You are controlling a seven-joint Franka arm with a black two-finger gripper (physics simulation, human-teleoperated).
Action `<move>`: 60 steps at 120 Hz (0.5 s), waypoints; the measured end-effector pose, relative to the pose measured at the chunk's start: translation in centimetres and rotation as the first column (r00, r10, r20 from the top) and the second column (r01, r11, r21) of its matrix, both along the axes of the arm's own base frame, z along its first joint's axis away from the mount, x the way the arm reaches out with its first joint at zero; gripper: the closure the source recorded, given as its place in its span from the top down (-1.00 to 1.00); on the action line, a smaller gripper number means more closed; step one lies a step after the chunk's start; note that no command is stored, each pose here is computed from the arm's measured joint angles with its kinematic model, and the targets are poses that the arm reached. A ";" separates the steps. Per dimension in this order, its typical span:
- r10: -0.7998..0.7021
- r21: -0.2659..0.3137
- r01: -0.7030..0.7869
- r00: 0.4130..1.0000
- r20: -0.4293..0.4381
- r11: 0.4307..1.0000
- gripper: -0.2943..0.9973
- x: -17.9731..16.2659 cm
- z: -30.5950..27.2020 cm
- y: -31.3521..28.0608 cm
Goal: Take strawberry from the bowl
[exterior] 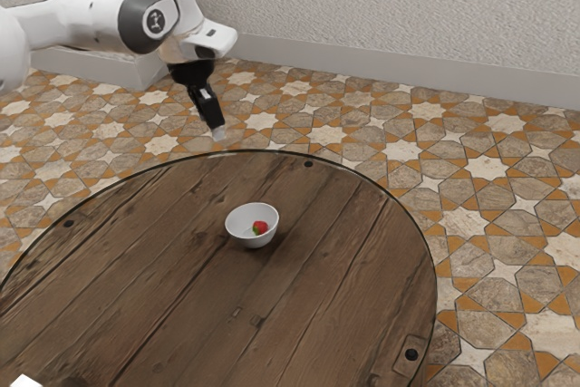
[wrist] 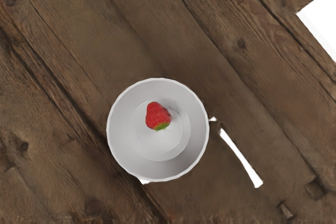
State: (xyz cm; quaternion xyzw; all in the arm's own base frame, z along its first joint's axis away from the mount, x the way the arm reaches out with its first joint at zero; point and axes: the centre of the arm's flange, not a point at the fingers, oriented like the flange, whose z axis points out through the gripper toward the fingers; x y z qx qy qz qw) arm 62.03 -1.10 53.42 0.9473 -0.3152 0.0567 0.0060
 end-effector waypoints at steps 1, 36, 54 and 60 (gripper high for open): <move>0.007 -0.001 -0.007 1.000 -0.005 1.000 0.33 -0.1 0.0 0.0; 0.207 0.038 -0.203 0.956 -0.207 0.978 0.49 1.0 -7.8 0.3; 0.260 0.056 -0.254 0.935 -0.242 0.965 0.52 3.1 -14.2 0.0; 0.267 0.061 -0.260 0.934 -0.239 0.964 0.52 3.7 -15.7 -0.2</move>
